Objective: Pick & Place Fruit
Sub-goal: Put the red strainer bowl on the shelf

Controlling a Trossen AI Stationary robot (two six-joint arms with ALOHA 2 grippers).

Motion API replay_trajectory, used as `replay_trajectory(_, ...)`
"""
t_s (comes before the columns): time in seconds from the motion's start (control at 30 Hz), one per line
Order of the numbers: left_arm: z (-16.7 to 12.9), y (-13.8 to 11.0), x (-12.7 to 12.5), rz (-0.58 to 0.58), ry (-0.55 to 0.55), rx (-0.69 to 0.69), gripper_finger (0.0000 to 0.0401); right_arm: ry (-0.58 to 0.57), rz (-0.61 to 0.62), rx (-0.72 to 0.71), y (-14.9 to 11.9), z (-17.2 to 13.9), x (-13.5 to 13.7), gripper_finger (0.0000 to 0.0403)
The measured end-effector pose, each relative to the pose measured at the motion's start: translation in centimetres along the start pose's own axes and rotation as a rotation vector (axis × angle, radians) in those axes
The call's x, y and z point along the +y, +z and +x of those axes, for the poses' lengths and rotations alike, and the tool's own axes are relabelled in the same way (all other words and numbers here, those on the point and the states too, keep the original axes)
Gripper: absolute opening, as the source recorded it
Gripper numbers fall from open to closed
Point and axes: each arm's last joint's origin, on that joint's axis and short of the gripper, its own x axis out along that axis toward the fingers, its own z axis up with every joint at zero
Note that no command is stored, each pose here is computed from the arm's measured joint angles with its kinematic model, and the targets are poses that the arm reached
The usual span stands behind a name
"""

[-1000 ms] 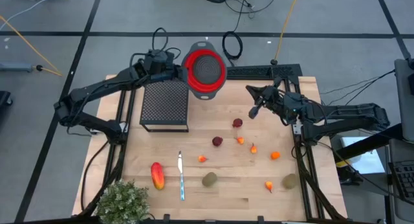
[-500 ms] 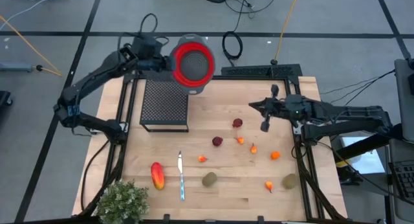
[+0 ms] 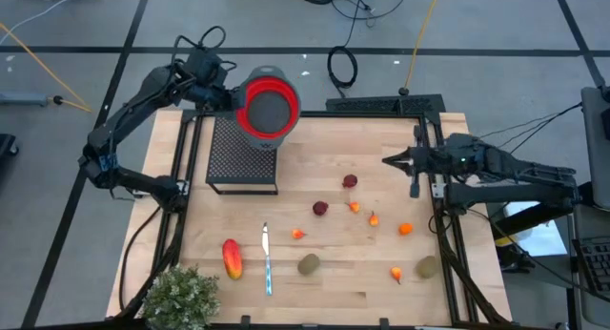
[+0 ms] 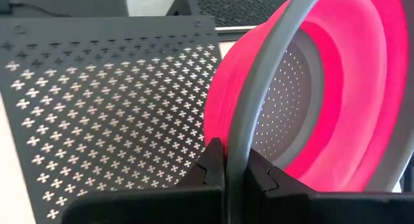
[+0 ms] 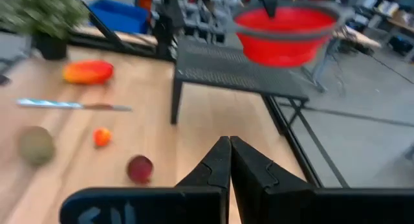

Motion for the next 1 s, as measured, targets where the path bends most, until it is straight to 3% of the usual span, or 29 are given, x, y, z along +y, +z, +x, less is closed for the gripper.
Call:
replay_trajectory(0.23, -0.3, 0.4, 1.3, -0.090, 0.024, 0.020, 0.0003, -0.011, 0.004, -0.055, 0.0, -1.7, -0.3, 0.0000)
replay_trajectory(0.73, -1.4, 1.0, 4.7, -0.313, 0.143, 0.051, 0.0003, -0.008, 0.002, -0.038, -0.2, -1.8, -0.2, 0.0000)
replay_trajectory(1.0, 0.4, 2.1, 5.0, -0.314, 0.155, 0.068, 0.0003, -0.007, -0.001, -0.034, -0.2, -1.8, -0.2, 0.0000)
